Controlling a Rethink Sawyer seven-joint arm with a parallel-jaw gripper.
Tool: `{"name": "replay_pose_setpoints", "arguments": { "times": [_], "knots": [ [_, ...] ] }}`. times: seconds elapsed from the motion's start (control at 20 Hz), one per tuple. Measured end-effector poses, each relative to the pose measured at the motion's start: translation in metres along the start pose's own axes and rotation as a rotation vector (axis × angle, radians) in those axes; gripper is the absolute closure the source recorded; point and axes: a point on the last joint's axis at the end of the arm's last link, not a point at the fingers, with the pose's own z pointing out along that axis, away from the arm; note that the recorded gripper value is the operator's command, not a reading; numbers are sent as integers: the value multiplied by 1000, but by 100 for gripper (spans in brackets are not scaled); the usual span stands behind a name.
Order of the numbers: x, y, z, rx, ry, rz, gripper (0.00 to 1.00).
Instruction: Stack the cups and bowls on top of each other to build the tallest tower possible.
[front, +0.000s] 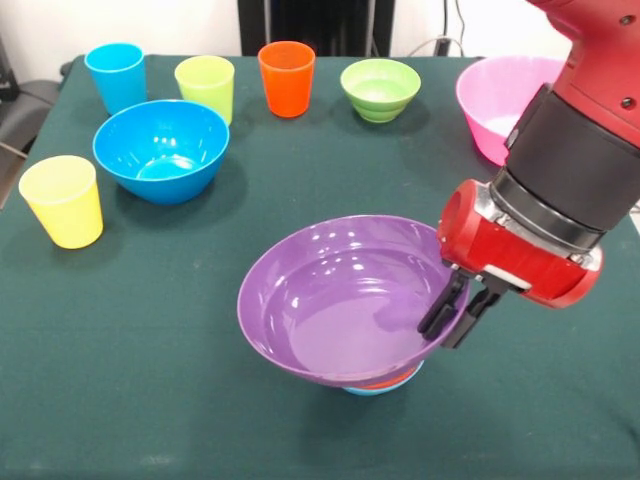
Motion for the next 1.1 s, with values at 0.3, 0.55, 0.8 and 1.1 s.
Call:
{"name": "replay_pose_setpoints", "arguments": {
  "times": [0.3,0.55,0.8,1.1],
  "knots": [
    [8,-6,9,2,19,12,100],
    [14,-11,14,5,31,18,100],
    [16,-18,15,16,36,18,100],
    [14,-20,13,20,32,17,100]
  ]
}}
